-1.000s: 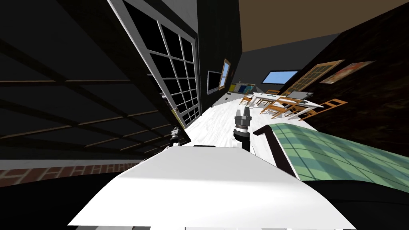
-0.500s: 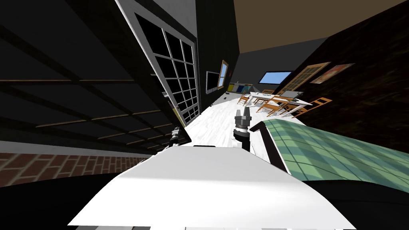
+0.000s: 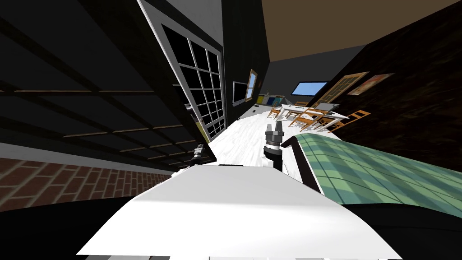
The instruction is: Pull the door open
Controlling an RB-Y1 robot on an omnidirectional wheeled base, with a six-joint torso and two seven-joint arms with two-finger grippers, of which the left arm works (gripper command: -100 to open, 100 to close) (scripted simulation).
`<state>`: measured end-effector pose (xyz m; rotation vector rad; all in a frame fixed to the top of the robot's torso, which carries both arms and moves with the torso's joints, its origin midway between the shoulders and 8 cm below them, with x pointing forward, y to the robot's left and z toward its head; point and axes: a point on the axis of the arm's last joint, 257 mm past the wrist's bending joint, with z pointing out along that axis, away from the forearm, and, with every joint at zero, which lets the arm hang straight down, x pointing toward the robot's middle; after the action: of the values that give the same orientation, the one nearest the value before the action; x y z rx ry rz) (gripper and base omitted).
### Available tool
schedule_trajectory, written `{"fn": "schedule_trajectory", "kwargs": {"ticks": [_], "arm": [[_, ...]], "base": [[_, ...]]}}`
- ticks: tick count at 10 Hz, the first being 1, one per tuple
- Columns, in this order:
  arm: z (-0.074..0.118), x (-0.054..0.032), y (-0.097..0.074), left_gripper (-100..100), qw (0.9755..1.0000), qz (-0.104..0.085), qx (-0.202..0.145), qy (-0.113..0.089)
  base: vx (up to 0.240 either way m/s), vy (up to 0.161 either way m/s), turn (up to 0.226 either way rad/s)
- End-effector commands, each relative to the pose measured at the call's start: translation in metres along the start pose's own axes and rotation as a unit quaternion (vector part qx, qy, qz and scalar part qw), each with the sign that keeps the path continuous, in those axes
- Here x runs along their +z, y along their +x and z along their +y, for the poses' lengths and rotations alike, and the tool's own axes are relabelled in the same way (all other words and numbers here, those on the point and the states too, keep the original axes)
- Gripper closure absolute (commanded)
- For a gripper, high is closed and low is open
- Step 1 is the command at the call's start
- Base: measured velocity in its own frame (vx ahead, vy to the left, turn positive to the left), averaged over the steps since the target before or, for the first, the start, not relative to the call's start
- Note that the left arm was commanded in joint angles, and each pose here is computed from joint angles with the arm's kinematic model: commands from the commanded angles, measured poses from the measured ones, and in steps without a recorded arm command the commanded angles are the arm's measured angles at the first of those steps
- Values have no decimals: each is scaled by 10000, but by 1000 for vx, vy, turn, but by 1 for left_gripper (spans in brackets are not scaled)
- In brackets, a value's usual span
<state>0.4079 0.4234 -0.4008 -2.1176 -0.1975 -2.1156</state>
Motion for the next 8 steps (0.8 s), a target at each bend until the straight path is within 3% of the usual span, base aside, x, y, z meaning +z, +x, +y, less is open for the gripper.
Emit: {"fn": "schedule_trajectory", "kwargs": {"ticks": [1, 2, 6, 7, 8], "arm": [[-63, -120, 27, 100, 9999, 58, 34, -141], [-63, -120, 27, 100, 9999, 58, 34, -141], [-90, -493, 29, 100, 9977, 84, 61, -673], [-88, -494, 36, 100, 9976, 96, 60, -676], [-86, -595, 35, 100, 9966, 89, 52, -821]], "base": [[-10, -29, 69], [-6, -19, 33], [-14, -18, 81], [-25, -20, 52], [-23, -18, 45]]}}
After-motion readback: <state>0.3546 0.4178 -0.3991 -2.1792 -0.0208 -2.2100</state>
